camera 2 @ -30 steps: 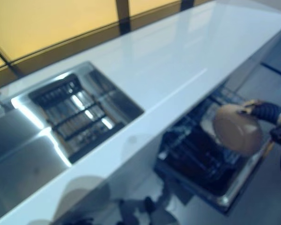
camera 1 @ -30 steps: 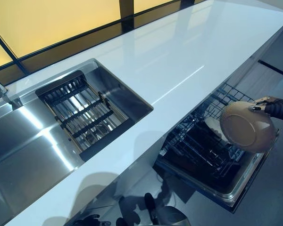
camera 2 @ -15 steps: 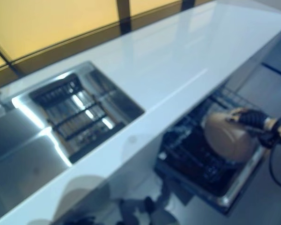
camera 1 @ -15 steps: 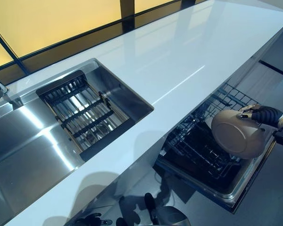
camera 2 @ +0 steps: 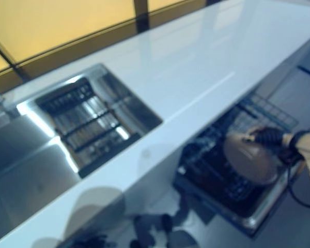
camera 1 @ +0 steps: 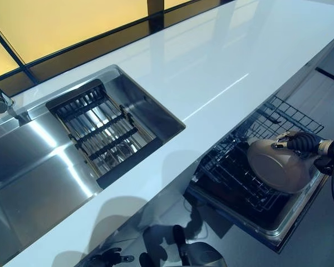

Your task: Take plates into dishwasher

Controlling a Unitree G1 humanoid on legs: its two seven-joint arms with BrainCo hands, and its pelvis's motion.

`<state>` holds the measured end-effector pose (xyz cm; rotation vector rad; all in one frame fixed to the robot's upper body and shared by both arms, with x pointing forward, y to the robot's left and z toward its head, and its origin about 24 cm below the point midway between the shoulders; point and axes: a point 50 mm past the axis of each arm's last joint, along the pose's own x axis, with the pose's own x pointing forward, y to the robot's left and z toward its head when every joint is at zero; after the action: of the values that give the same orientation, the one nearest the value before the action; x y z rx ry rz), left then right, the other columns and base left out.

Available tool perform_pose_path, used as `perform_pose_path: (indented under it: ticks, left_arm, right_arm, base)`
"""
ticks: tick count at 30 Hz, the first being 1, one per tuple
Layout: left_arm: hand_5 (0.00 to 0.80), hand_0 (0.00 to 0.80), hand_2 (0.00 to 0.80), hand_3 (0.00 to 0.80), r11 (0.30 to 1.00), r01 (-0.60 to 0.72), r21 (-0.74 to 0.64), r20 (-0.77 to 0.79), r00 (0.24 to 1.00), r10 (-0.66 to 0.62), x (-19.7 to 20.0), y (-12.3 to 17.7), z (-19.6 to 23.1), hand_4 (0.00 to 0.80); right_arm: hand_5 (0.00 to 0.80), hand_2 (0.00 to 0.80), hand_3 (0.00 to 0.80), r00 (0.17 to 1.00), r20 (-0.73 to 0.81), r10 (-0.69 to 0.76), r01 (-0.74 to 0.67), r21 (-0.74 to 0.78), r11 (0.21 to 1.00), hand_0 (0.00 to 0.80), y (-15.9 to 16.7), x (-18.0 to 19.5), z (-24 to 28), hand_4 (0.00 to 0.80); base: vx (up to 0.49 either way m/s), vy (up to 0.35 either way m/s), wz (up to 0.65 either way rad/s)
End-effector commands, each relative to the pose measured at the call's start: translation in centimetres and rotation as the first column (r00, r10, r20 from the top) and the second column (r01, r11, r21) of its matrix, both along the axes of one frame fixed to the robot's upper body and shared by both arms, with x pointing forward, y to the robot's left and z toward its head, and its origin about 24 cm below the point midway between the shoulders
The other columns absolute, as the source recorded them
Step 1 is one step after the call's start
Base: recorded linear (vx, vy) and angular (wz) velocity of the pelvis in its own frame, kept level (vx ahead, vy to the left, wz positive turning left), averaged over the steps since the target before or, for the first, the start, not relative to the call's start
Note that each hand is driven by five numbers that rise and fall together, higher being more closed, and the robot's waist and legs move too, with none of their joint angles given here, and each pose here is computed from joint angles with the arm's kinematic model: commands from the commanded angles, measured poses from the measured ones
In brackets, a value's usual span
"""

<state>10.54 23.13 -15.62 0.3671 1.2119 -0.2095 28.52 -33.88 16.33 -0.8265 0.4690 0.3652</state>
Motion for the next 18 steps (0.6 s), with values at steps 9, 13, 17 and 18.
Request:
perform_pose_path:
  ticks: [9,13,17,18]
  left_arm:
    - [0.0,0.0,0.0,0.0,0.997,-0.018,0.081,0.062,0.998,0.013,2.9,2.8,1.5,0.0]
    - [0.0,0.0,0.0,0.0,0.997,-0.015,0.077,0.063,0.998,0.01,3.0,2.7,1.5,0.0]
    - [0.0,0.0,0.0,0.0,0.997,-0.014,0.073,0.068,0.998,0.009,3.1,2.6,1.5,0.0]
    - [0.0,0.0,0.0,0.0,0.997,-0.014,0.073,0.069,0.998,0.008,3.1,2.6,1.5,0.0]
  right_arm:
    - [0.8,0.8,0.8,0.997,0.035,0.066,-0.065,-0.051,0.997,0.8,1.7,2.4,0.4,0.8]
    - [0.8,0.8,0.8,0.998,0.025,0.063,-0.062,-0.045,0.997,0.8,1.9,2.6,0.0,0.8]
    - [0.8,0.8,0.8,0.998,0.015,0.055,-0.053,-0.071,0.996,0.8,2.2,2.8,-0.8,0.8]
    - [0.8,0.8,0.8,0.999,0.014,0.051,-0.05,-0.082,0.995,0.8,2.1,2.9,-0.9,0.8]
  base:
    - [0.0,0.0,0.0]
    - [0.0,0.0,0.0]
    - [-0.005,-0.001,0.01]
    - [-0.019,-0.005,0.07]
